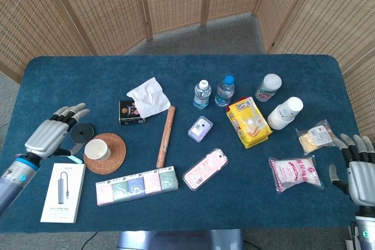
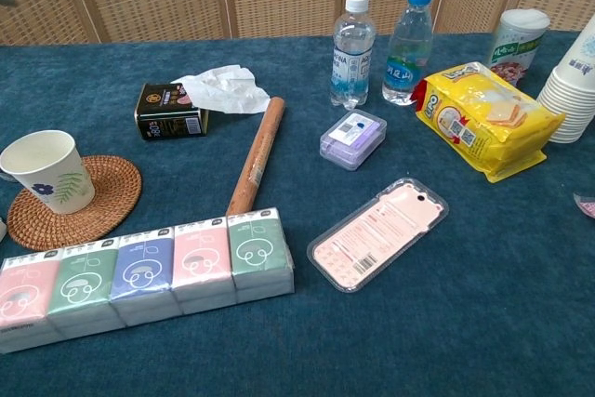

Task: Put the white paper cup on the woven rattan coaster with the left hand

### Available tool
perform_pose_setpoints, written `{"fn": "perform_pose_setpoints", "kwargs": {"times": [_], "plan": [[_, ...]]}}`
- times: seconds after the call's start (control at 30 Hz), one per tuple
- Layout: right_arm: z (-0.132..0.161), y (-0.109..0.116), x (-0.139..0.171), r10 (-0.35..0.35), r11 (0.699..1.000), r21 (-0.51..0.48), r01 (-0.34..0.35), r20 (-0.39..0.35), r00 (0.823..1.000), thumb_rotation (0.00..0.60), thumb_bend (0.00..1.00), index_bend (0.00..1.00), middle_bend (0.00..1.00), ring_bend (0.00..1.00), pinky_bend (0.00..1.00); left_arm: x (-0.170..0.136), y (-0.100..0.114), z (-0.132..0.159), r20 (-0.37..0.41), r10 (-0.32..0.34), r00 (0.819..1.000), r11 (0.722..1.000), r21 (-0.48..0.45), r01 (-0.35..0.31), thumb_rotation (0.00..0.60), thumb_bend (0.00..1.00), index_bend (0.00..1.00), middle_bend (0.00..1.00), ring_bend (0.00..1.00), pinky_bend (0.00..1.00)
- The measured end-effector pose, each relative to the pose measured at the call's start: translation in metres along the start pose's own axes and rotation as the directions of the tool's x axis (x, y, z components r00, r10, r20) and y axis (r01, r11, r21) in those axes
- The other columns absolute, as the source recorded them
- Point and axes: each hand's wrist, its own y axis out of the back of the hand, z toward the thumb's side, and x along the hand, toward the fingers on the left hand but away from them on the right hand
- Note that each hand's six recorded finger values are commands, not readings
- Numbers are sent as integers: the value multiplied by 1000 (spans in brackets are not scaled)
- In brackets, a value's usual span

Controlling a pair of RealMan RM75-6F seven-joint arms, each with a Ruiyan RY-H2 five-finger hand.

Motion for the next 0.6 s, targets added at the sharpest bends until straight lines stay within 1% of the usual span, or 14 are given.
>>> {"fn": "perform_pose_setpoints", "kwargs": {"times": [0.03,0.07,0.1,0.17,0.27,0.3,0.4,0.5,0.6], "plan": [[1,1,-1,-7,1000,8,7,-4,1000,600,510,162,49,0,0,-10,6,-6,-24,33,999,999,-1,-33,591,392,0,0,0,0],[2,1,-2,-15,1000,21,15,-9,1000,600,509,162,46,0,0,-15,8,-10,-37,48,998,999,0,-48,593,392,0,0,0,0],[3,1,-4,-18,999,30,19,-13,1000,600,509,158,40,0,0,-27,11,-16,-63,76,995,997,6,-76,594,392,0,0,0,0],[6,-1,-6,-20,998,53,21,-19,1000,600,504,147,32,0,0,-44,14,-25,-102,113,988,994,22,-111,595,392,0,0,0,0],[11,-4,-8,-14,996,82,16,-25,1000,600,504,133,31,0,0,-76,15,-38,-169,165,972,986,47,-159,593,391,0,0,0,0],[13,-4,-8,-13,996,89,16,-27,1000,600,503,132,31,0,0,-89,13,-42,-196,180,964,983,53,-173,594,392,0,0,0,0],[21,-7,-10,-6,995,95,10,-36,999,600,500,129,31,0,0,-120,5,-51,-258,197,946,980,61,-188,594,391,0,0,0,0],[27,-10,-10,4,996,93,0,-43,999,600,500,128,31,0,0,-143,-6,-56,-300,190,935,982,58,-181,597,392,0,0,0,0],[31,-11,-10,7,996,94,-2,-56,998,600,498,128,31,0,0,-151,-12,-60,-314,189,930,982,62,-179,598,392,0,0,0,0]]}}
